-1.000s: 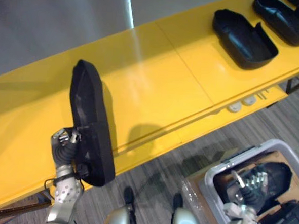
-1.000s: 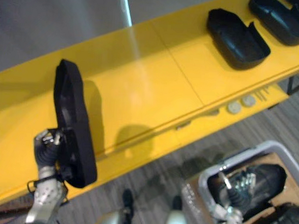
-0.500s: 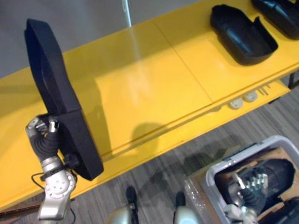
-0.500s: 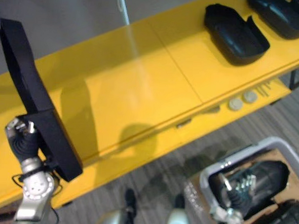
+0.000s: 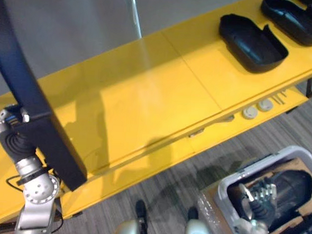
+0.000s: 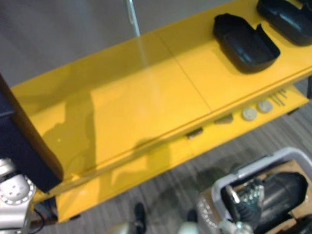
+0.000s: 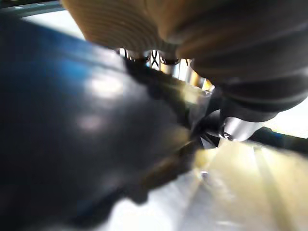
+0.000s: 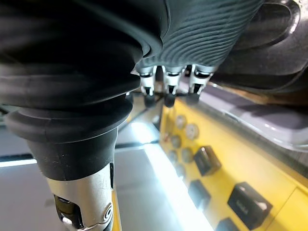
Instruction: Walk over and take plastic housings, then place them on the shelf
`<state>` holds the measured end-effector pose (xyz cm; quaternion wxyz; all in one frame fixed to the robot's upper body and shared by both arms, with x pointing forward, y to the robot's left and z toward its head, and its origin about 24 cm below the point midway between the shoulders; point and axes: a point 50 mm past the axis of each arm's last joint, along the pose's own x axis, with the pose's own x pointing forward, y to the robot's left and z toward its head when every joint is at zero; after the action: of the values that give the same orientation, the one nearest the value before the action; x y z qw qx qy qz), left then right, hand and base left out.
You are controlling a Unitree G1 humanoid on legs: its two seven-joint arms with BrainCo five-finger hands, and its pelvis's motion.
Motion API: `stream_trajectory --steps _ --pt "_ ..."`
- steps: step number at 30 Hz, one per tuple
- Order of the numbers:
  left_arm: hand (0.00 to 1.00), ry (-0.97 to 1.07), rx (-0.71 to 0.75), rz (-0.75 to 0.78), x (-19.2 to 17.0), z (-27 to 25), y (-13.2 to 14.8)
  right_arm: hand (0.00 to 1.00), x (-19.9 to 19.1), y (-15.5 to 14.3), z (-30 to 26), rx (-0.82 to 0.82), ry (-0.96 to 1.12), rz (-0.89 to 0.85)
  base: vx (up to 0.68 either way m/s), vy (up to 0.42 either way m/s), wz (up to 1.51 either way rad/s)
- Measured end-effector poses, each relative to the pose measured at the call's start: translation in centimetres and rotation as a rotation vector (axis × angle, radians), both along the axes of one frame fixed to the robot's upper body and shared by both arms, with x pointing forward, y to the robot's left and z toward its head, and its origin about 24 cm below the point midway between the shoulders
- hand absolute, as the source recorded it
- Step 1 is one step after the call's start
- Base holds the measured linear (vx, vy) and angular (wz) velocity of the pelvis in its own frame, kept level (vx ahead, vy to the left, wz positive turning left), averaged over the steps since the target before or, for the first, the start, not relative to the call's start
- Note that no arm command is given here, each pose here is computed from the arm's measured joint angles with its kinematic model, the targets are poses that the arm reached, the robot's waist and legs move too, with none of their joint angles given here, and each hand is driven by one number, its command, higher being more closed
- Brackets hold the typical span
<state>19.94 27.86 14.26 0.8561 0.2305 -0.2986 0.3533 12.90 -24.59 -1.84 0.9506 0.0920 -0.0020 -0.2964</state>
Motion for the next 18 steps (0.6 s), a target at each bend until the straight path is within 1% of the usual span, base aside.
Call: stream_trajectory --steps 3,5,9,14,18 --pt "1.0 0.048 0.107 0.034 0.5 0.4 0.1 0.0 -0.1 -0.2 0.0 0.009 0.0 -0.006 0.0 0.0 0.0" --pt "1.0 0.078 0.138 0.047 0.7 0.4 0.1 0.0 -0.3 -0.2 -0.1 0.011 0.006 -0.004 0.0 0.0 0.0" --pt "1.0 0.141 0.17 0.133 1.3 -0.2 1.0 0.0 -0.6 -0.3 -0.2 0.007 0.015 0.002 0.01 0.001 -0.03" --pt "1.0 0.205 0.213 0.188 1.6 -0.2 2.0 0.0 -0.8 -0.7 -0.2 0.02 0.018 -0.004 0.0 0.003 -0.11" --pt "1.0 0.207 0.204 0.232 1.4 -0.5 2.4 0.0 -0.9 -0.9 -0.2 0.01 0.025 0.012 -0.03 0.005 -0.13"
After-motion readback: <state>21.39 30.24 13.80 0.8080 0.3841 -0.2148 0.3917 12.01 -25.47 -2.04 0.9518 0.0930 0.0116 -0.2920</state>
